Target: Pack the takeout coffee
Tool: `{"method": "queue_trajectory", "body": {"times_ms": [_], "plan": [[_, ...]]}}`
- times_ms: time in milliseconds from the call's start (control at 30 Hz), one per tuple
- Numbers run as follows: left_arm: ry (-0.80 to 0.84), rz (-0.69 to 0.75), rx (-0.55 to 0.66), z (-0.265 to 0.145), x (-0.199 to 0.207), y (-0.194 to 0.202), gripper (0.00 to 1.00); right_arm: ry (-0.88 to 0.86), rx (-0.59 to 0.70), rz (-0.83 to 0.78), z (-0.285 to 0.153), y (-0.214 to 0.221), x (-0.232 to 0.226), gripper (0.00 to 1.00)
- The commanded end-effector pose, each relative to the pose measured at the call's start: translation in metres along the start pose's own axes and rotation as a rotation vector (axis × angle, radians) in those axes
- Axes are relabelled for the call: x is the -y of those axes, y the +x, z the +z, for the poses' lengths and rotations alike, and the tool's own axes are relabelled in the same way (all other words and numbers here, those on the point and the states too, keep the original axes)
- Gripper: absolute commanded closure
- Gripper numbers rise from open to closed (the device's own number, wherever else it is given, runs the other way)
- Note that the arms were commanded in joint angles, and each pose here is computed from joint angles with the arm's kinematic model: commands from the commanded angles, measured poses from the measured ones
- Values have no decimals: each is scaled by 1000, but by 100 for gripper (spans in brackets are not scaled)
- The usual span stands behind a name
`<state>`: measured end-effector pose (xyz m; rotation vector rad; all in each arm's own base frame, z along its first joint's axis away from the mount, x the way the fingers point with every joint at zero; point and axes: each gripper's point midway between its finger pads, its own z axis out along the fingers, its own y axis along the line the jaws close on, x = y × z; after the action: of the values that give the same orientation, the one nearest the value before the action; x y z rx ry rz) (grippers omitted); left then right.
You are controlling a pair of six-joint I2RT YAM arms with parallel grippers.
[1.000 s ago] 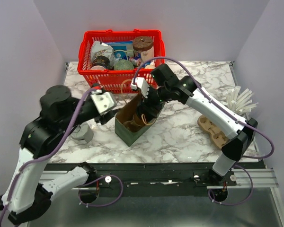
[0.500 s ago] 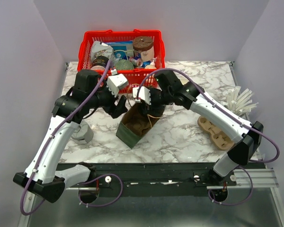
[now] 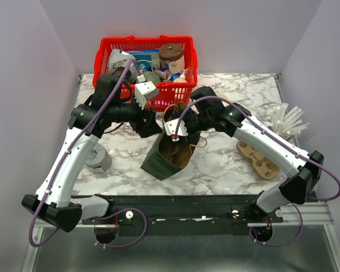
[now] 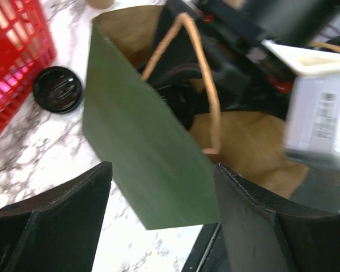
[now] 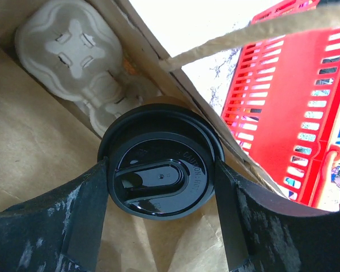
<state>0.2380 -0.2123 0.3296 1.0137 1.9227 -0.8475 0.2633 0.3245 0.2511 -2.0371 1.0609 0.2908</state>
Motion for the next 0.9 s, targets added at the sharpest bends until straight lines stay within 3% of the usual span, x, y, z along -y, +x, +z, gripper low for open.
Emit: {"method": "queue_trajectory", "body": {"times_ms": [0, 233, 467, 767, 867], "plan": [[114, -53, 4, -10, 32, 8, 19, 43, 36, -18, -3, -11, 18, 99], [74, -101, -8, -6, 24, 13, 18, 49, 32, 151, -1, -15, 29, 100], [-70, -155, -97, 4, -6, 28, 23, 51, 25, 207, 4, -12, 31, 99], [-99, -169, -209, 0, -9, 58, 36, 55, -11, 247, 7, -3, 26, 99], [-82, -152, -208, 0, -7, 54, 47, 59, -17, 282, 6, -4, 27, 100]]}}
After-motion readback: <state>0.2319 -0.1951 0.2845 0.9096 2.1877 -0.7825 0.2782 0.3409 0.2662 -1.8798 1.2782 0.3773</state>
